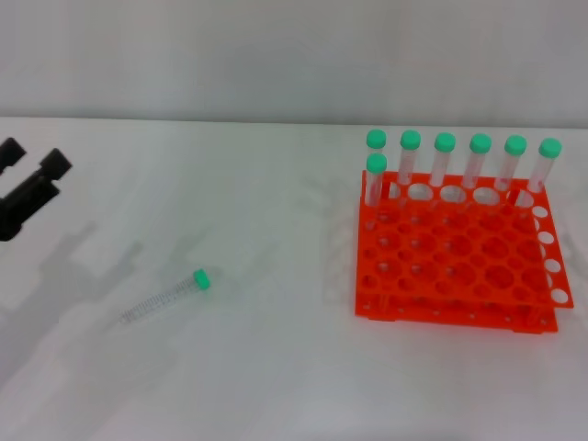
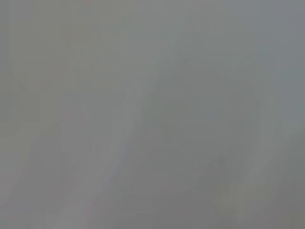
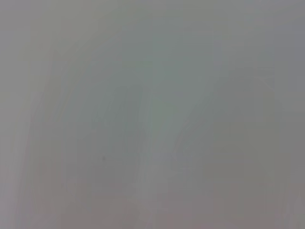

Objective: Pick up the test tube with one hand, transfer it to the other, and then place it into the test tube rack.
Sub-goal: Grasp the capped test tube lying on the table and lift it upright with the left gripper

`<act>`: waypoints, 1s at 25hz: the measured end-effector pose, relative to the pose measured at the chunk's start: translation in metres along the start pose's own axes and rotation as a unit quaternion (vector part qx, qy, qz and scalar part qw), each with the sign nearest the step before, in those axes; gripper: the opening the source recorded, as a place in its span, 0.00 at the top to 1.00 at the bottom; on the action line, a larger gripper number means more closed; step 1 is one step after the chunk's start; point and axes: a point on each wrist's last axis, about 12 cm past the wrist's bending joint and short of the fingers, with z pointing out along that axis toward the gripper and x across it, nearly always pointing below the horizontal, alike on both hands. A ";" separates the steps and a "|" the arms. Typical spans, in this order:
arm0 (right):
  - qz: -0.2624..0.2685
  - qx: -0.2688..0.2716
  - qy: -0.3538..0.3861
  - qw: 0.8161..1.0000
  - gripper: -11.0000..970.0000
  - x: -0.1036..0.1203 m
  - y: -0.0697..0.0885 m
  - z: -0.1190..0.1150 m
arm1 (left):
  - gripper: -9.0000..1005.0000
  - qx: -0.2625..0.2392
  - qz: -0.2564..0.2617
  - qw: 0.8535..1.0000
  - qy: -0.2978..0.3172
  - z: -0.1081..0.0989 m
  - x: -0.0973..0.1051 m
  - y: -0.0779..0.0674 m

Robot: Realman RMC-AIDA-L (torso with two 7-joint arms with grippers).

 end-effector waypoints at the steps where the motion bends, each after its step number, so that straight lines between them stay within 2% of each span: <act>1: 0.000 0.000 0.000 1.000 0.14 0.000 0.000 0.000 | 0.11 0.000 -0.001 1.000 0.004 -0.003 -0.004 0.002; 10: -0.005 -0.001 -0.001 1.000 0.14 0.000 0.001 0.002 | 0.11 0.000 -0.007 0.997 0.074 -0.012 -0.037 0.015; 18: -0.004 -0.001 -0.001 1.000 0.14 0.001 0.002 0.001 | 0.11 -0.004 -0.005 0.996 0.086 -0.013 -0.048 0.017; 21: -0.004 -0.002 -0.003 1.000 0.14 0.000 0.002 0.001 | 0.11 -0.009 0.006 0.993 0.118 -0.012 -0.065 0.019; 25: -0.005 -0.003 -0.007 1.000 0.14 -0.001 0.002 0.003 | 0.11 -0.019 0.017 0.981 0.194 -0.012 -0.093 0.017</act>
